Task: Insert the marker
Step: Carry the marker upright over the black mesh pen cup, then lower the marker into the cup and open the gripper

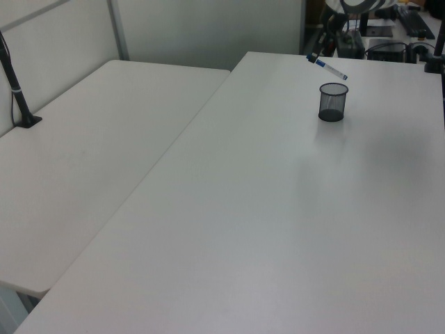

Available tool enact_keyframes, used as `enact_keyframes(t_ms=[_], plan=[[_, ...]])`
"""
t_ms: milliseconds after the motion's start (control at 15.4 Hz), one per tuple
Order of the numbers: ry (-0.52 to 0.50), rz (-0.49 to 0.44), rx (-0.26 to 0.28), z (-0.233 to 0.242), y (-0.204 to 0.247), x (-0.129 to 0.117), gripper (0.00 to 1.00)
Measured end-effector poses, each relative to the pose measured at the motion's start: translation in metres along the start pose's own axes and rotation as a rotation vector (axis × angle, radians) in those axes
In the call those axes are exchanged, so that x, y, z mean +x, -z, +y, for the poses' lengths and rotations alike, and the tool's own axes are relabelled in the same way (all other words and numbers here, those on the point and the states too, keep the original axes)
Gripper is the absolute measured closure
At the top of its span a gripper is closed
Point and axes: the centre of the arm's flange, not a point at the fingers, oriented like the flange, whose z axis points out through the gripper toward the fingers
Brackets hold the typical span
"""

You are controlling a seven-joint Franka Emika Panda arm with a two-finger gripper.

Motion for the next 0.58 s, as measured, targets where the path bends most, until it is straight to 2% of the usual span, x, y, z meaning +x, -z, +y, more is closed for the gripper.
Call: enact_keyframes(t_ms=[325, 584], plan=[[-0.01, 0.081, -0.053, -0.003, -0.034, -0.023, 0.83], [-0.007, 0.078, -0.055, -0.009, -0.048, -0.034, 0.82]])
